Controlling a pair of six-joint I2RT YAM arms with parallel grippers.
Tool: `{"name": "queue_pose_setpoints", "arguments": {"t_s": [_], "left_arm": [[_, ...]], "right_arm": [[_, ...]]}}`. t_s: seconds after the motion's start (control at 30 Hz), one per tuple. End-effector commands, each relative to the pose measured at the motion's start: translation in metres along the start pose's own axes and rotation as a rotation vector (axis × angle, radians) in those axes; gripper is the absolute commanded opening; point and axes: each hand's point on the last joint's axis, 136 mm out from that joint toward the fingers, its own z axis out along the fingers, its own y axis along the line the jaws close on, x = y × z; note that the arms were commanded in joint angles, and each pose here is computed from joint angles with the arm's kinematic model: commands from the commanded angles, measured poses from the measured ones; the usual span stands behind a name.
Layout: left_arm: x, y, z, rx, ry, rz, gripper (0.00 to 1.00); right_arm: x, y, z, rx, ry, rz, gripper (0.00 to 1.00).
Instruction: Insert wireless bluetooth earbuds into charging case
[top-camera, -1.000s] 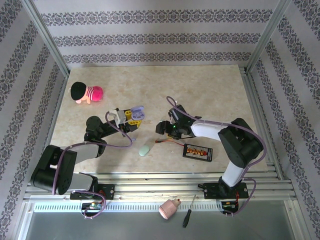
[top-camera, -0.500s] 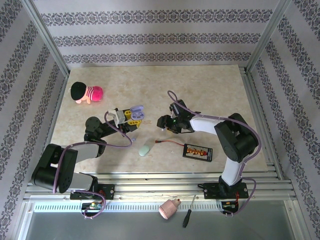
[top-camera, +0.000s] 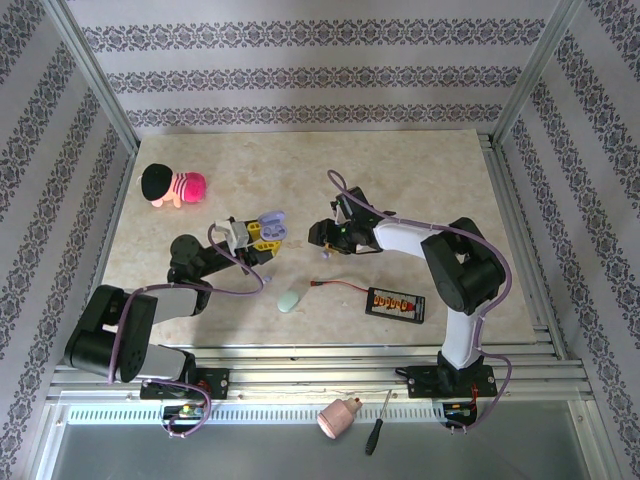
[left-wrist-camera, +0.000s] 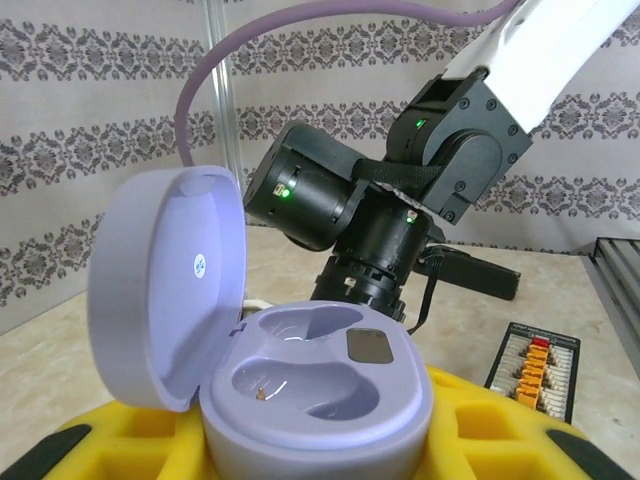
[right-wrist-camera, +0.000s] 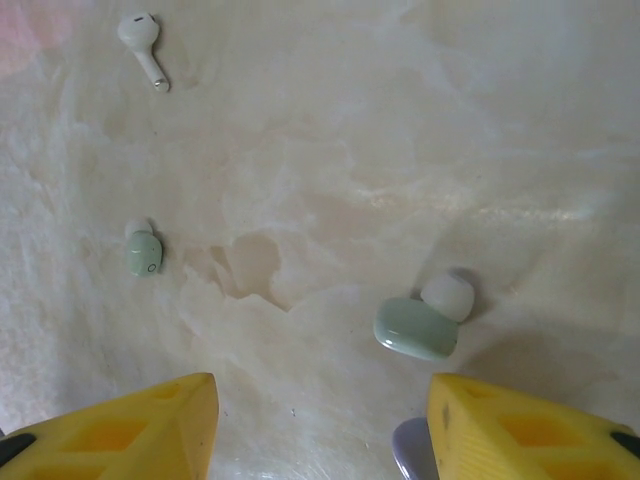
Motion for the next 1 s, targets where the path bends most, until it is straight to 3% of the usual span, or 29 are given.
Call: {"name": "queue_pose_setpoints", "arguments": {"t_s": [0.0,0.13,0.27,0.6,0.97], "left_arm": [[-0.006,0.005,-0.008,-0.025,-0.033,0.022,0.31],[-0.002,0.01,-0.014,-0.052,-0.025,0.024,0.31],[0.0,0.021,-0.024,-0.096,-0.017,0.036,0.31],[-0.002,0.053,-0.056,-0.246,-0.006,0.084,0.31],[0.005,0.073,-0.076,-0.413,0.044,0.107,0.3]], "right_arm": [[-0.006,-0.009,-0.016,0.086,-0.019,-0.104,0.58],[-0.004,-0.012,-0.037,0.197,-0.032,-0.287,0.62],[-0.003,-0.024,-0.055,0.44,-0.023,-0.502,0.62],[0.002,-0.011,-0.059,0.795,0.052,-0.849,0.48],[0.03,-0.003,-0.019,0.829,0.178,-0.983,0.42]]}}
